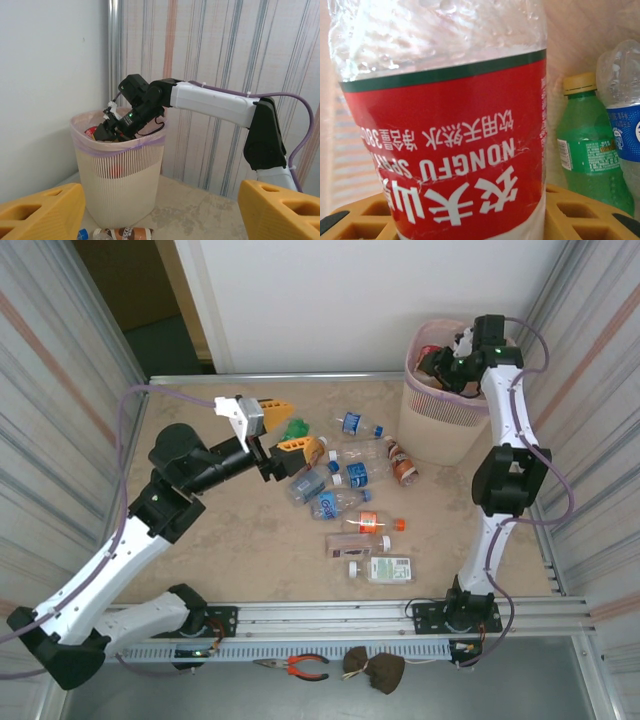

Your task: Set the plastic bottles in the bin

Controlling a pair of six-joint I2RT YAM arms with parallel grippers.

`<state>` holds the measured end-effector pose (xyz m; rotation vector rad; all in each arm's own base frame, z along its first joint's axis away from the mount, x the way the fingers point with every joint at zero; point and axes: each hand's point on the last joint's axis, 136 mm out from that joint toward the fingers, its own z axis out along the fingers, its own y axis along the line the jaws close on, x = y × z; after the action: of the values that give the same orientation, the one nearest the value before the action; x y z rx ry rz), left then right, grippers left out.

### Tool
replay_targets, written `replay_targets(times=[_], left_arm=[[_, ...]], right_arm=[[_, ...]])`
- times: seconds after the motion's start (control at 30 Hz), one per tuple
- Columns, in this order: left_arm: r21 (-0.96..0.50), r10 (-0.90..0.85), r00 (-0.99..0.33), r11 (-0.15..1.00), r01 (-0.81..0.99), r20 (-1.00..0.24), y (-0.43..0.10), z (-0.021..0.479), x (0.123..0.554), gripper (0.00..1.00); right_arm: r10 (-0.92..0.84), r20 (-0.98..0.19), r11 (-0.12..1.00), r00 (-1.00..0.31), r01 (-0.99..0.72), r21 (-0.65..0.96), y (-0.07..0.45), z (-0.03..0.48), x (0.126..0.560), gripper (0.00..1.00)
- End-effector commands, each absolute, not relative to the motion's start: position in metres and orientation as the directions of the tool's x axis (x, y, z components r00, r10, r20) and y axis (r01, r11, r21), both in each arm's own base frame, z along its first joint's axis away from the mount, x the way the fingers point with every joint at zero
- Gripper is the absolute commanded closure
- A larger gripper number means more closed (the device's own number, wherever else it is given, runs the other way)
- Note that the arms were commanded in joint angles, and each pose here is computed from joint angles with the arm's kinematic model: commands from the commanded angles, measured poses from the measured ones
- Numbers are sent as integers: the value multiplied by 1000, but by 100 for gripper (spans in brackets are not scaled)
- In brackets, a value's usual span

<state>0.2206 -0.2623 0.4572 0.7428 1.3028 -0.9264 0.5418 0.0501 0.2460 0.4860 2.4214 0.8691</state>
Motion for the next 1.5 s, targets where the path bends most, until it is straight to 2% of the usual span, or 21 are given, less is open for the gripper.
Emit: replay_targets(times=[0.0,0.3,0.47,0.63,0.9,1.47], left_arm=[[-47,-189,51,477,878,-981,-254,469,216,20],[-51,-193,53,496,867,-980,-248,467,214,20],[-55,-192,50,503,863,-980,-247,465,215,19],[-54,-193,53,510,859,-980,-245,464,214,20],[-57,-189,51,525,849,-981,-242,461,216,19],[-76,-60,-50,578,813,-997,-253,432,242,18]], right_arm=[[482,-268,718,-834,201,666,54,226,538,52],[460,-182,762,-869,282,583,44,173,535,47],[455,-173,774,-873,292,562,42,167,534,34],[457,-218,773,-863,263,577,42,189,536,21],[475,-315,765,-822,208,610,39,242,534,16],[492,-490,770,-720,99,630,28,348,497,16]])
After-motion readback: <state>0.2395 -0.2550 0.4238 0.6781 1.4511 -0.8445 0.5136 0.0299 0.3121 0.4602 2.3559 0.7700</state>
